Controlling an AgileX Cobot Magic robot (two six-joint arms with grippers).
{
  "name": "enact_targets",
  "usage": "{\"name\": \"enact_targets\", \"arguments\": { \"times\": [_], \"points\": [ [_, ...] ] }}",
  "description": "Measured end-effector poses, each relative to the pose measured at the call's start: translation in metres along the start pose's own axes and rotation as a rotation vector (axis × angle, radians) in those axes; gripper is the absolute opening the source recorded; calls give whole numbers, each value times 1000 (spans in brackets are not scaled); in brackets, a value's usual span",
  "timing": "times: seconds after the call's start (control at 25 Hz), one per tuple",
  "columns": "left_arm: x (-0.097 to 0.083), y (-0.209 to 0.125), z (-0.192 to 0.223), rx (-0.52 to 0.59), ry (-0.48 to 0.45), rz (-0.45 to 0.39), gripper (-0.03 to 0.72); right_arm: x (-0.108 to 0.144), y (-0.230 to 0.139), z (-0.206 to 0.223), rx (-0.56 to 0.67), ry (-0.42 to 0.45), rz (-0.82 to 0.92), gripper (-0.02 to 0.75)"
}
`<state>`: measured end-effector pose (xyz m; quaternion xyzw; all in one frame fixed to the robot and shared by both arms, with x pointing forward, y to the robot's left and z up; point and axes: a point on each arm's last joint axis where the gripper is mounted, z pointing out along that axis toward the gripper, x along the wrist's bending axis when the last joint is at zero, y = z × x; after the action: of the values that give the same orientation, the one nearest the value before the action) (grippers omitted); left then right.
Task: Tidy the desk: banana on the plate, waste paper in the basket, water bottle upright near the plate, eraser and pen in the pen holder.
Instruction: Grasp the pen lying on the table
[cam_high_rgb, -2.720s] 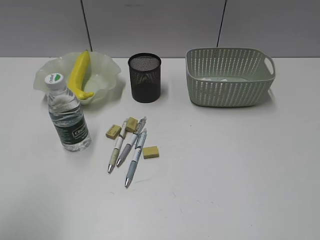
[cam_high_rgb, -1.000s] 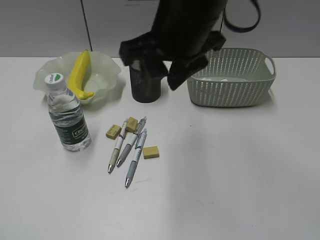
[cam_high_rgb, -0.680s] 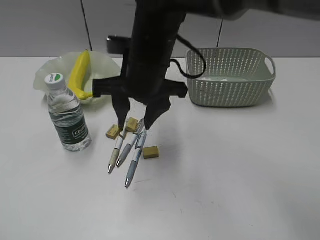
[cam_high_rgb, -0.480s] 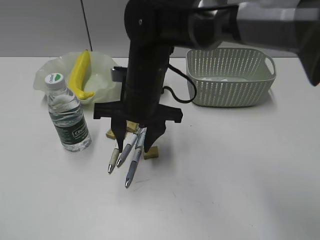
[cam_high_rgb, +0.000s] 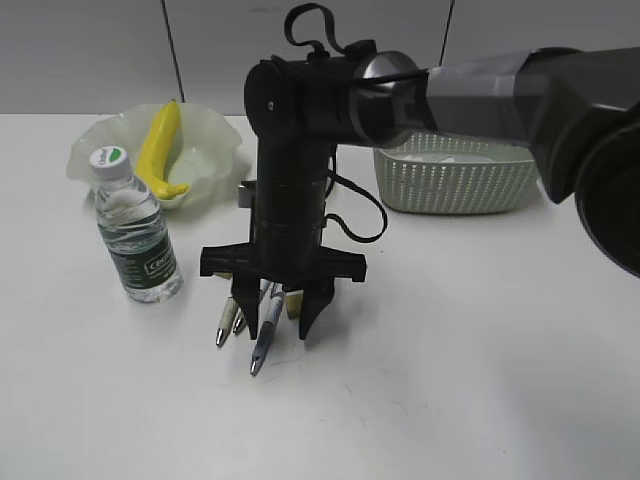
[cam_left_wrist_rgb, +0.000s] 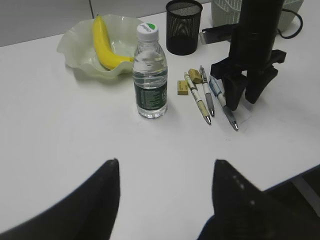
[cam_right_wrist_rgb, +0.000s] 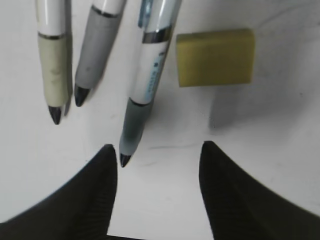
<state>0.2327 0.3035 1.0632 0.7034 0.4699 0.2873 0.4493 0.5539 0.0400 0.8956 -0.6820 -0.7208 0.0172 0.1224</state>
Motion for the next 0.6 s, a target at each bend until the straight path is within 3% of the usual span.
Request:
{"name": "enact_targets", "arguments": {
  "times": [0.6],
  "points": [
    [0,0,0,0,0,0,436,4,0,8,12,18,18,402]
  ]
}}
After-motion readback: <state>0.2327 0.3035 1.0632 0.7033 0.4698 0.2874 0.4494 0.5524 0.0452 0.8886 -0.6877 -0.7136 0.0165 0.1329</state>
